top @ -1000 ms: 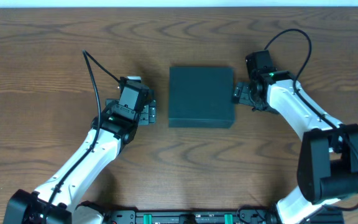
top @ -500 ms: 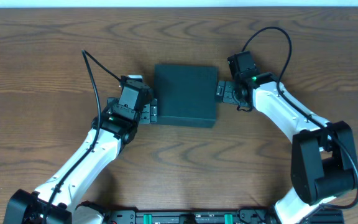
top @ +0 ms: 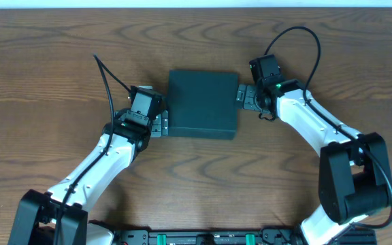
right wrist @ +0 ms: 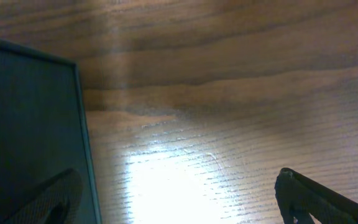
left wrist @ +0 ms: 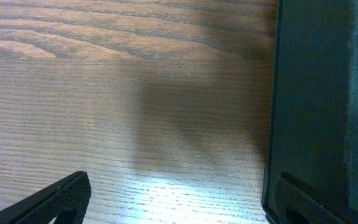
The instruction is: Pack container
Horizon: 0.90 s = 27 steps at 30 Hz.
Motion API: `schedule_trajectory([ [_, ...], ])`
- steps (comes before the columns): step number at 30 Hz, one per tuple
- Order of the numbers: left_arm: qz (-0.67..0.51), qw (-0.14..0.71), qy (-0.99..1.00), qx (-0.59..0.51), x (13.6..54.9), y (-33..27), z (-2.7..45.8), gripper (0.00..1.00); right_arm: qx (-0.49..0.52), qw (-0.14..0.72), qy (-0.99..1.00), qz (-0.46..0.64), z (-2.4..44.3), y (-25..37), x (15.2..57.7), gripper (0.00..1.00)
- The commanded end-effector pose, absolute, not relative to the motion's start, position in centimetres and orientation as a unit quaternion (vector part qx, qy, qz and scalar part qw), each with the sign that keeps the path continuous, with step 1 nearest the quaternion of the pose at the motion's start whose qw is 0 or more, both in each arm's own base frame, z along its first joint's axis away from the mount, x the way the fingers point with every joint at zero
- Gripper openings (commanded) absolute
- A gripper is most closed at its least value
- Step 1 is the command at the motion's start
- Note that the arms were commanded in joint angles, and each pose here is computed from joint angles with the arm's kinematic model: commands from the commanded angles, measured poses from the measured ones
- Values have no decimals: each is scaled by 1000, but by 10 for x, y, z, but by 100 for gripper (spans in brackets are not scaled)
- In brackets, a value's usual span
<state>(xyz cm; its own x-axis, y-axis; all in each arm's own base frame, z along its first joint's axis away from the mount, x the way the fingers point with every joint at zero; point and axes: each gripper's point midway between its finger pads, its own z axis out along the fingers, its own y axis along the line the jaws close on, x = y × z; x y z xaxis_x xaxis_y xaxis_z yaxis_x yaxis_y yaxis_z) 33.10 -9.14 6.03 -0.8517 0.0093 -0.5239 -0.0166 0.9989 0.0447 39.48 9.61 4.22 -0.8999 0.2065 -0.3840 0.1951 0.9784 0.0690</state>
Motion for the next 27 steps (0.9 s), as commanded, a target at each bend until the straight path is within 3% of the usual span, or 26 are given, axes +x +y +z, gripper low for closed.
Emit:
schedule_trajectory([
  [1,20,265,964,-5,331,-93,59,95,97,197,975,17,38,99,396,99],
  [14,-41,235,971,-1,320,-114,53,95,98,210,972,23,41,101,402,99],
  [27,20,276,961,-12,331,-92,68,95,108,203,973,23,41,101,398,99],
])
